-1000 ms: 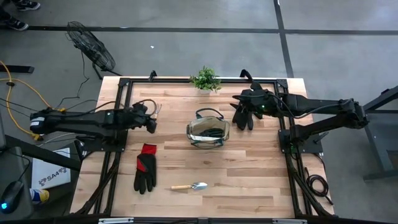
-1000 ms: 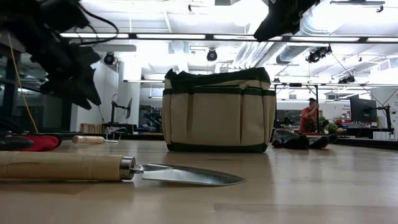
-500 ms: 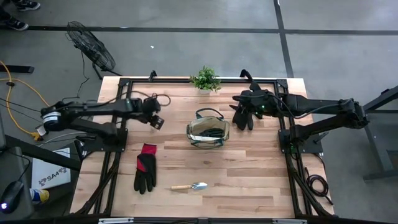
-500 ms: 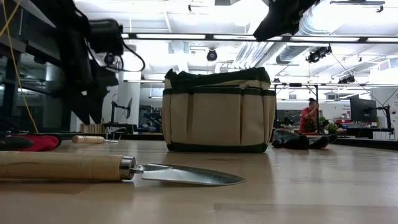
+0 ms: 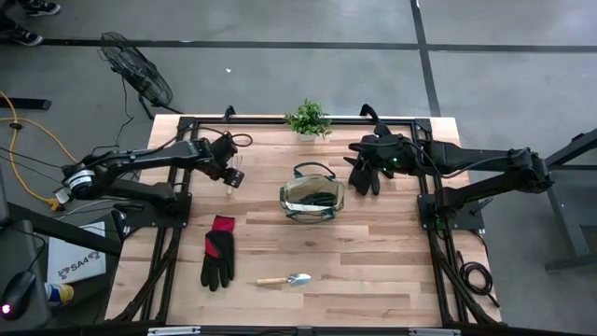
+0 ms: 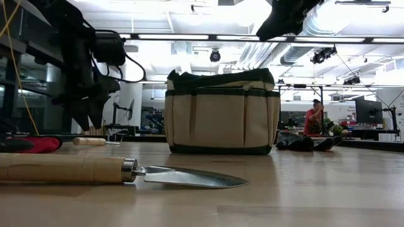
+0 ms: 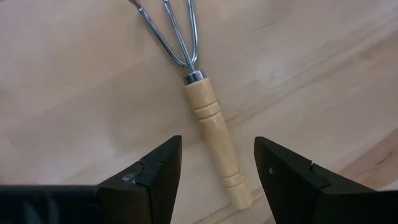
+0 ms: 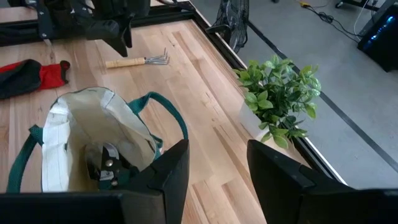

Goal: Pick & Place Garden tools in Gardening bag
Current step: Put the brown hand rake into the gardening bag

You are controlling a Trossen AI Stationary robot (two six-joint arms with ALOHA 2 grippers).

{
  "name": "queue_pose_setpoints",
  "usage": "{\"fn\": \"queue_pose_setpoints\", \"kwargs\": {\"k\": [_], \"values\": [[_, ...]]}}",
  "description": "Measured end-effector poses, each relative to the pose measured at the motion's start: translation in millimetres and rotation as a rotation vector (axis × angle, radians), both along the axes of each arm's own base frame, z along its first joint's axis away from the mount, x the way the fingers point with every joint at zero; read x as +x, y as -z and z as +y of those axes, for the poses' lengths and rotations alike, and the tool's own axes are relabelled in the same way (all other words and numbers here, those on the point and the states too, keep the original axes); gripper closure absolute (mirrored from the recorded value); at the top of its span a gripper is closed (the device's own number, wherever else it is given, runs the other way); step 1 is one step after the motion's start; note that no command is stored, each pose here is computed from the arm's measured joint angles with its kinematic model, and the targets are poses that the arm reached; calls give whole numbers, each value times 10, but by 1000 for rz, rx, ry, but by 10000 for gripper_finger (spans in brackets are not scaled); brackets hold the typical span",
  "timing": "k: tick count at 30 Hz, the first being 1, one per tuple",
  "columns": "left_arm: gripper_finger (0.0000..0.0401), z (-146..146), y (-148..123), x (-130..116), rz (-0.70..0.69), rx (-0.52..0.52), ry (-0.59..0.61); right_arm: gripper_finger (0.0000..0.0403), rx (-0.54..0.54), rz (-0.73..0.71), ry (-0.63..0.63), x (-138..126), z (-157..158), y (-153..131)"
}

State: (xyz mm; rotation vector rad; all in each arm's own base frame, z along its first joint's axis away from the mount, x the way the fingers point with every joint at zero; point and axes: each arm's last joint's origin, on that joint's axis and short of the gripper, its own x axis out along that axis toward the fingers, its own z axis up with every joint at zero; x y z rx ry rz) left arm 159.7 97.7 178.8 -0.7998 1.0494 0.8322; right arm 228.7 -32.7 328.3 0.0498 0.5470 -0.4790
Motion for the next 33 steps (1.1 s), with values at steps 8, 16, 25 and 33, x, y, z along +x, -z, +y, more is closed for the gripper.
{"fn": "queue_pose_setpoints", "kwargs": {"k": [8, 16, 25, 33], "values": [[203, 65, 171, 111, 45, -19, 8, 249, 0, 0, 0, 0, 0, 0], [203, 96, 291, 142, 114, -20, 6, 249, 0, 0, 0, 0, 0, 0], [203, 113, 350, 166, 138, -22, 6, 249, 0, 0, 0, 0, 0, 0], [203, 116, 351, 168, 139, -15, 2, 249, 0, 0, 0, 0, 0, 0]]}}
